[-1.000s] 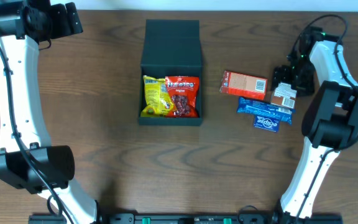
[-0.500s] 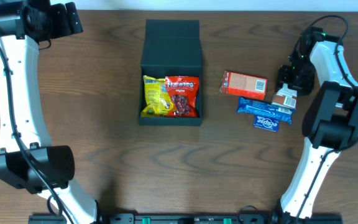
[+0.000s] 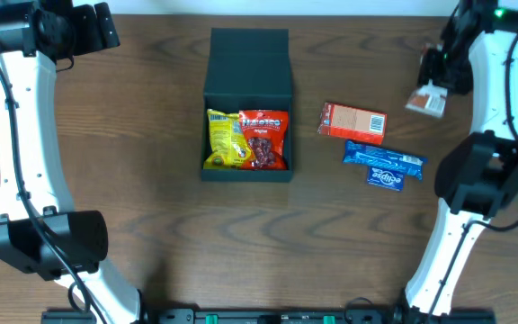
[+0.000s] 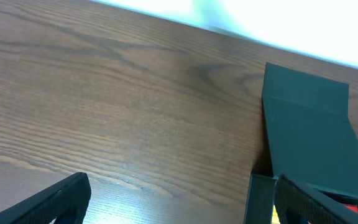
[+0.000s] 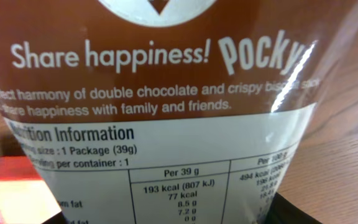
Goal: Pack container
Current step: 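Carry the Pocky box left and lower it into the box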
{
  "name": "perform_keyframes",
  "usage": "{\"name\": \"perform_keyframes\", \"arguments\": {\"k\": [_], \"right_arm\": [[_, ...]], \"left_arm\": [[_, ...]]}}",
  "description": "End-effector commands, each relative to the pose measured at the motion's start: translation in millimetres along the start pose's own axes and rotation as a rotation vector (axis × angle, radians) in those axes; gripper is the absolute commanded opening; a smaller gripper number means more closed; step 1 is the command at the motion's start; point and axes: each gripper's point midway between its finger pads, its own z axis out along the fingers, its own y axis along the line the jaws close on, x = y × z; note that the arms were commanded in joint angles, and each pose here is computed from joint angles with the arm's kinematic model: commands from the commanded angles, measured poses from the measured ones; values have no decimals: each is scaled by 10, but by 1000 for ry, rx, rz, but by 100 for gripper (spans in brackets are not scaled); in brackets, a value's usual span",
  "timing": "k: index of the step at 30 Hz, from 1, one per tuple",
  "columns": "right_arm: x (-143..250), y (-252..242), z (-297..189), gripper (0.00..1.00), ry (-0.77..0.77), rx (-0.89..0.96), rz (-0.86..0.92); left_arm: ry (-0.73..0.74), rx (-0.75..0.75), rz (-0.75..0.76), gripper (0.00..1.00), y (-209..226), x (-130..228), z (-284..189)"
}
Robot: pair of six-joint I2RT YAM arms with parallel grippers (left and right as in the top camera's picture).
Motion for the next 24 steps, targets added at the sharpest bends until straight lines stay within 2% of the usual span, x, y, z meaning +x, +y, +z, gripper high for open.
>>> {"name": "perform_keyframes", "arguments": {"k": [1,7,13,18,24], "right_arm": [[-62,448,-299,54,-65,-32,-73],[197,1379,-418,51,-57,-117,-202],[660,2267,-486,49,-34,-170,-340],[1120,2752,-478,51,17,-180,-417],[1728,3028,-217,52,144,-134,-407]], "left_arm": [[7,-8,0,95,27,5,52],[7,-8,0,95,27,6,52],[7,-8,1,95,27,6,52],[8,-8,1,95,28,8,52],[24,-10,0,95,32,47,51]]}}
